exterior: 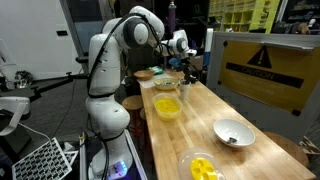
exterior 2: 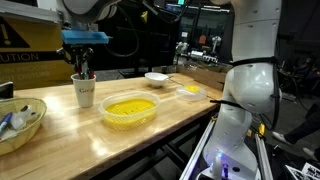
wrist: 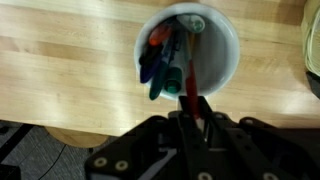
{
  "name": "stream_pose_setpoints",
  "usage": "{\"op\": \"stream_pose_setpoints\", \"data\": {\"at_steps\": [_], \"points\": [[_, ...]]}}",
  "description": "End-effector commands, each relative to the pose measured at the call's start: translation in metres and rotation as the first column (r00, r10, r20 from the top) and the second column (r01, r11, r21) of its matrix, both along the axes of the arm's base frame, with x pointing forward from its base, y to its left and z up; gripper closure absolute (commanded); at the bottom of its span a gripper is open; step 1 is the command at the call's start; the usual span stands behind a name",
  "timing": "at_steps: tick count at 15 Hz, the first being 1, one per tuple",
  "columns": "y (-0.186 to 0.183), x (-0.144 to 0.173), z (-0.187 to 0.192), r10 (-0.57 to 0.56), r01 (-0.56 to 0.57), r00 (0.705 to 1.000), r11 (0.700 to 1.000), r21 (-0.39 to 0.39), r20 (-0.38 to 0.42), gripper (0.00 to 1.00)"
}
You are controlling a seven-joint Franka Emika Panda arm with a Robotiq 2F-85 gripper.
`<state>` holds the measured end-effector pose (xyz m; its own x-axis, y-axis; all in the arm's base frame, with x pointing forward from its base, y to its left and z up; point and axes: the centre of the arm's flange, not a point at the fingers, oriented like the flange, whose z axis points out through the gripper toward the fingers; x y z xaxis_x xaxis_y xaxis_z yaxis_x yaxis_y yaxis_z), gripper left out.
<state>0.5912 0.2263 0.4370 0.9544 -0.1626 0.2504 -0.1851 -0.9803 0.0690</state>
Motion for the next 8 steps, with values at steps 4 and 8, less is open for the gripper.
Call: {"op": "stream_pose_setpoints", "data": {"at_steps": [4,8], "points": [[0.001,-0.04,0.018,0.006,-0.005,0.999,1.0,-0.017,0.054,0.97],[0.001,-0.054,0.027,0.011,-0.01,0.997,1.0,-0.019,0.077,0.97]]}}
